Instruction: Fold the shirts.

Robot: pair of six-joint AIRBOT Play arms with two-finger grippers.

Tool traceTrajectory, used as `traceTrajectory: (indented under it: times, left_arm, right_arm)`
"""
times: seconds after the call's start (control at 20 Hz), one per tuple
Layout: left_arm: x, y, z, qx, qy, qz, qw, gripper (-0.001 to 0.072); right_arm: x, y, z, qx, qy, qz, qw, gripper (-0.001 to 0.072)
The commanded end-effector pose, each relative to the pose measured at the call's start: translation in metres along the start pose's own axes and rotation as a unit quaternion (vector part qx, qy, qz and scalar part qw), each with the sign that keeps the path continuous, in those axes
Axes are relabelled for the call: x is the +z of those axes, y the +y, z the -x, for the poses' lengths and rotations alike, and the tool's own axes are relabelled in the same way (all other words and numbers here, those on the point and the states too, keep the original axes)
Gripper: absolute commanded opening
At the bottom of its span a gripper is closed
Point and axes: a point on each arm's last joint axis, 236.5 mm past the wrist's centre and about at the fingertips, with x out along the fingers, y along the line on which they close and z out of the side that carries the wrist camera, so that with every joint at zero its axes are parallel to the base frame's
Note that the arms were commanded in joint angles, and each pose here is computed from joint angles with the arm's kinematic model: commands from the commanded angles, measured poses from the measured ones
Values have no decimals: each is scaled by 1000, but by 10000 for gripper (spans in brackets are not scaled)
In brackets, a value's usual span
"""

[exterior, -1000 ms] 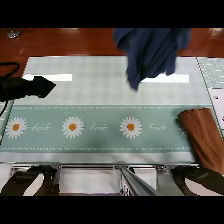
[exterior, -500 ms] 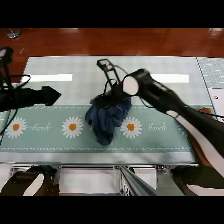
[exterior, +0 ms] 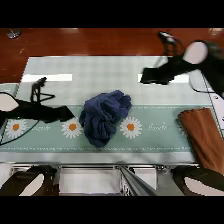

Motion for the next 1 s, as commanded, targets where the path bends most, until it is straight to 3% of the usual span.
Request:
traceTrajectory:
  times: [0.0, 0.2, 0.4, 0.45, 0.5, 0.55, 0.95]
  left_arm:
    - [-60, -34, -48, -107, 71, 14, 992, 702]
    - [-66, -46, -88, -102, 53, 14, 993, 702]
    - [-64, -57, -114, -91, 60, 4, 994, 699]
    - [-65, -60, -117, -91, 69, -2, 993, 665]
    - [-63, -63, -117, -94, 70, -17, 993, 285]
    - [-56, -67, -114, -101, 65, -34, 992, 31]
    - [19, -71, -57, -141, 1, -45, 989, 23]
  right_arm:
    - [-72, -81, 2, -26, -1, -134, 991, 617]
    - [-127, -41, -53, 68, 10, -215, 974, 616]
    - [-123, -4, -79, 98, 9, -197, 975, 616]
    - [-125, 4, -84, 106, 14, -204, 973, 616]
    - [-126, 10, -90, 113, 20, -208, 971, 616]
    - [-127, 17, -94, 121, 24, -206, 971, 616]
    - [-99, 65, -145, 141, 77, -180, 971, 616]
